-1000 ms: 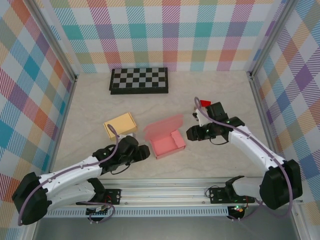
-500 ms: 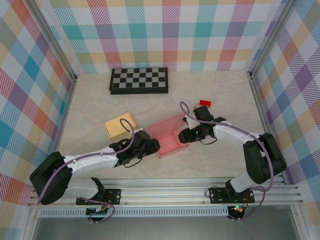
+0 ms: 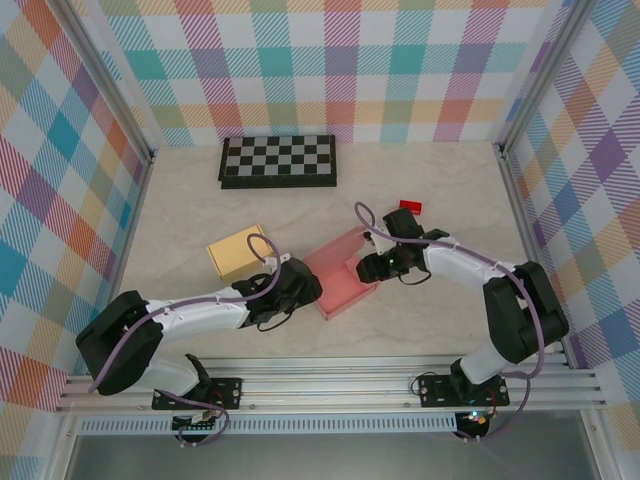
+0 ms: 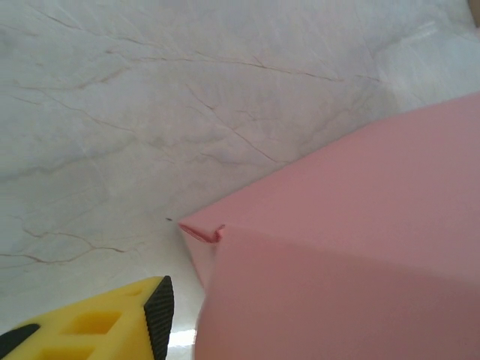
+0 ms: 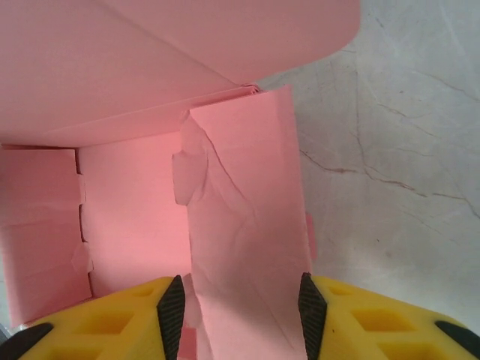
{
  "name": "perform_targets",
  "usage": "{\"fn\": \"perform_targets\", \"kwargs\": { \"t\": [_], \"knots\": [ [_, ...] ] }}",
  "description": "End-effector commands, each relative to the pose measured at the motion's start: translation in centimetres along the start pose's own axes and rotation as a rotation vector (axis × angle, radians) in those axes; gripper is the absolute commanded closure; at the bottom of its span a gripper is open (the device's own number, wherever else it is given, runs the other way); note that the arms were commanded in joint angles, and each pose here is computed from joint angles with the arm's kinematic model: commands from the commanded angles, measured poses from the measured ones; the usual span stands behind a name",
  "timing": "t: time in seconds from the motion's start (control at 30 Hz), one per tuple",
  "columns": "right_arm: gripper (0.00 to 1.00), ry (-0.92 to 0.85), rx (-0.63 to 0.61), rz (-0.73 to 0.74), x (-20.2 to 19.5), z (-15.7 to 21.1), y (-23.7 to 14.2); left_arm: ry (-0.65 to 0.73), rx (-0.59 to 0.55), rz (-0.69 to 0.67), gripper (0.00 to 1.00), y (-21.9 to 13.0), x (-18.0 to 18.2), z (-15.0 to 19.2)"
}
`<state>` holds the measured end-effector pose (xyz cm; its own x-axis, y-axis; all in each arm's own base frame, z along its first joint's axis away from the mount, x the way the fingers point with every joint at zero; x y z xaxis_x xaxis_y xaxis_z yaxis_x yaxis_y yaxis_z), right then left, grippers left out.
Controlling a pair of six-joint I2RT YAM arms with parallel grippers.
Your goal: Fold the paper box
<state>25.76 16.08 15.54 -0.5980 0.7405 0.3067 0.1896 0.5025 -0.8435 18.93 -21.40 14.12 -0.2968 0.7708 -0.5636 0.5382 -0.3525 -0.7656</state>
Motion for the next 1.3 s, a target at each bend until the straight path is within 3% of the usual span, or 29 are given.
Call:
{"fn": "perform_targets", "kwargs": {
  "t": [0.0,0.2,0.47,0.6,0.97,1.27],
  "knots": [
    [0.5,-0.07,-0.078,0.036,1.1,-1.1,-3.3,-0.004,-0.044,-0.073,0.49,0.2,0.6,0.0],
    [0.46,-0.068,-0.112,0.098,-0.8,-0.5,-4.3,-0.013,-0.029,-0.053,0.49,0.7,0.7,0.3],
    [0.48,0.02,-0.089,-0.092,-3.0,-0.8,-0.6,-0.014,-0.024,-0.042,0.5,1.1,-0.1,0.3],
    [0.51,0.059,-0.077,-0.14,-2.7,-0.6,0.6,-0.028,-0.018,-0.038,0.51,1.3,-0.2,0.5],
    [0.53,0.066,0.035,-0.089,-0.1,1.6,4.0,-0.058,0.006,-0.032,0.6,2.0,-0.7,1.0],
    [0.53,0.039,0.098,-0.059,0.2,2.4,4.1,-0.076,0.0,-0.038,0.61,1.9,-0.2,1.2]
  ]
}}
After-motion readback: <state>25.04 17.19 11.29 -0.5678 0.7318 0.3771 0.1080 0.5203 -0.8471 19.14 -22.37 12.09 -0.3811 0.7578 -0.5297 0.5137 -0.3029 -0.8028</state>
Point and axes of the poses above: each hand's point on the last joint's axis, 136 mm out from that joint toward the fingers, its own y axis out along the fingers, its own x axis along the line the jaws close on, z = x × y, the point moved 10 cm from there along -y, back along the fingers, and after that the axes turned 10 degrees about -y, right-handed, at the moved point
